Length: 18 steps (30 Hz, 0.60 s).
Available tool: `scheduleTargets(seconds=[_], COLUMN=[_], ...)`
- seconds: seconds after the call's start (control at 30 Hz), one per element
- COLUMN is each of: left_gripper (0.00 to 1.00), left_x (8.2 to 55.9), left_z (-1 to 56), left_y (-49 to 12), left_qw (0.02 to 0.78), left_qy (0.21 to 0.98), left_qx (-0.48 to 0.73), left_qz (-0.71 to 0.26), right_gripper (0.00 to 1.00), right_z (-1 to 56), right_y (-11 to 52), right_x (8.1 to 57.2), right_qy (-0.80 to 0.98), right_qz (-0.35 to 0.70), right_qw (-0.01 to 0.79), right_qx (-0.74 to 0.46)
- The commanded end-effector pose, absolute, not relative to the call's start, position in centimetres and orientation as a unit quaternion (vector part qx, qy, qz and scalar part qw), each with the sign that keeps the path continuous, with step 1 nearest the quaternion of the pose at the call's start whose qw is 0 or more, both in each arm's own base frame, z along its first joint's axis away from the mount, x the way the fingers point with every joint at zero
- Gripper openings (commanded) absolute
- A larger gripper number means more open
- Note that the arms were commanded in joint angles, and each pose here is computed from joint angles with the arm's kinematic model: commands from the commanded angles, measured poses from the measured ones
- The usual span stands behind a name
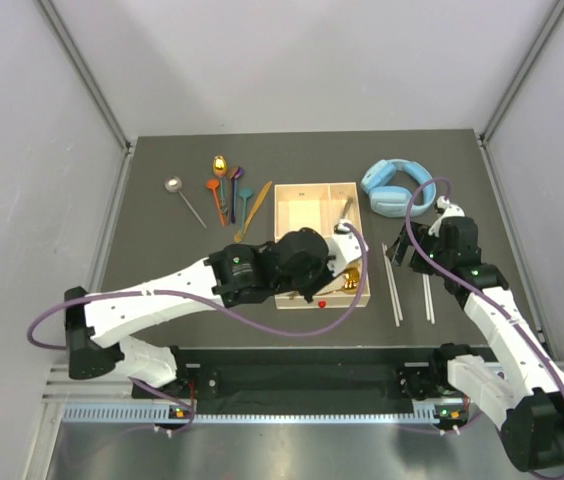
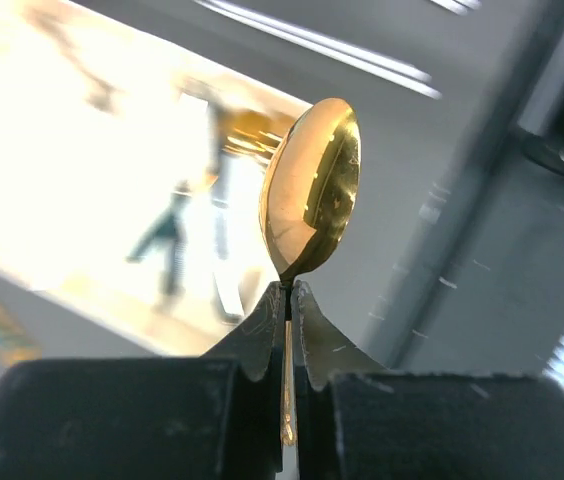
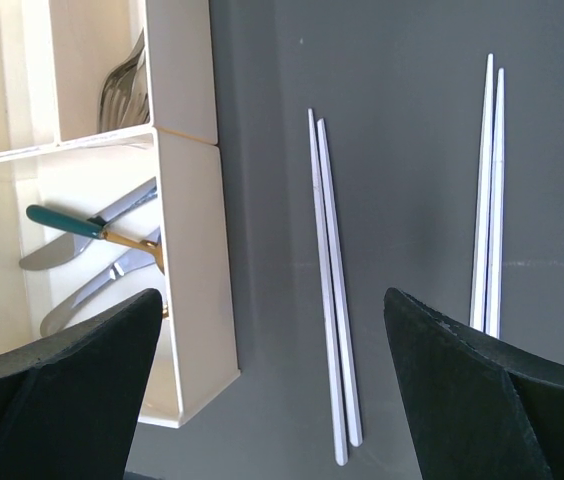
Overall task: Sort the eating utensils into containers
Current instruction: Place the spoon in the storage box.
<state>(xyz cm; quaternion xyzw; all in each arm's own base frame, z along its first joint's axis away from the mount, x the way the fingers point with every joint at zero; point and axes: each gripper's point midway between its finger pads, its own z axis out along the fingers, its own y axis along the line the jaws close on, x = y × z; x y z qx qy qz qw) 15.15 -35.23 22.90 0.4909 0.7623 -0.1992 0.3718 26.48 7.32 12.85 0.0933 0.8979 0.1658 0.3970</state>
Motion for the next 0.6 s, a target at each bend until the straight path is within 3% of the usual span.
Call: scheduleTargets(seconds=[0.0,0.1,0.33,0.57], left_gripper=[0.00,0.00,0.00,0.00], left_x=[20.6,23.2,28.0,28.7], left_z=[24.6,24.1,21.2,17.0], left_y=[-33.3,-33.5,-35.5,-36.8], left_qw=[0.451,0.465,0.451,0.409], left_qy=[0.752,0.740,0.750,0.757], left_qx=[0.478,0.486,0.481,0.499], left_qz=[-0.061,0.002,-0.057,-0.099], right_gripper=[0.92,0.92,0.92,0.92], right_z=[13.6,13.7,14.3,13.7], right_y=[7.2,7.4,7.3,7.3], right_x=[27.5,27.6,27.7,27.5], right_qy=[0.887,0.887,0.884,0.885], right_qz=[0.173,0.176,0.176,0.177], right_qw=[0.417,0.415,0.421,0.417], right_qx=[0.103,0.102,0.102,0.103])
